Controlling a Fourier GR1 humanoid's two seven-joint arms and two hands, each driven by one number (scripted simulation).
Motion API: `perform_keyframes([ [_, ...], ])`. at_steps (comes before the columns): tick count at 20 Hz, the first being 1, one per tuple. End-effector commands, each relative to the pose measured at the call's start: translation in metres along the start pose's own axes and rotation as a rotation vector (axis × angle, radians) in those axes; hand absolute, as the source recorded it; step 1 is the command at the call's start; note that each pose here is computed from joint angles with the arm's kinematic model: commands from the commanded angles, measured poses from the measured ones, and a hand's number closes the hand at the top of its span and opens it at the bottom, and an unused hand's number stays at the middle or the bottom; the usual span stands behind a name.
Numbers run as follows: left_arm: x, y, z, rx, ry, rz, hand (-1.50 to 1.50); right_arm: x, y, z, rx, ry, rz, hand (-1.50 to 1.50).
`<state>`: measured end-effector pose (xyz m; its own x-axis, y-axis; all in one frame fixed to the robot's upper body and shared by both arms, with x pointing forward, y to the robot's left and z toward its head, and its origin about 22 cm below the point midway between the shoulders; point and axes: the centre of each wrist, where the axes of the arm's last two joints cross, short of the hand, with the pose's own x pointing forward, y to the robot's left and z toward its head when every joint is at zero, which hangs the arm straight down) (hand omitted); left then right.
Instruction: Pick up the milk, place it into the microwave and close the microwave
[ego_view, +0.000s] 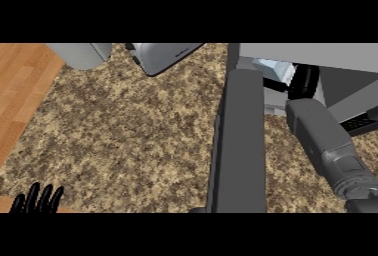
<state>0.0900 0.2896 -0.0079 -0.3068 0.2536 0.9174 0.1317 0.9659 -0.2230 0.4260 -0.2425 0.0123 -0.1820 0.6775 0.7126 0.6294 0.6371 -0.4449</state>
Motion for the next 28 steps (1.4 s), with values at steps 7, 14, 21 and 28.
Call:
perform_keyframes([
  [7, 0.000, 0.001, -0.013, -0.057, -0.008, -0.018, -1.50, -0.073, -0.040, 0.054, -0.101, 0.241, 0.551, -1.50],
  [14, -0.007, 0.005, -0.010, -0.042, 0.019, -0.018, -1.50, -0.018, 0.007, 0.037, 0.202, -0.010, 0.324, -1.50],
  [21, -0.008, 0.003, -0.022, -0.040, -0.019, -0.027, -1.50, 0.004, 0.025, 0.036, 0.327, -0.019, 0.227, -1.50],
  [28, -0.008, 0.005, -0.017, -0.036, -0.016, -0.037, -1.50, 0.021, 0.038, 0.040, 0.349, 0.008, 0.012, -1.50],
])
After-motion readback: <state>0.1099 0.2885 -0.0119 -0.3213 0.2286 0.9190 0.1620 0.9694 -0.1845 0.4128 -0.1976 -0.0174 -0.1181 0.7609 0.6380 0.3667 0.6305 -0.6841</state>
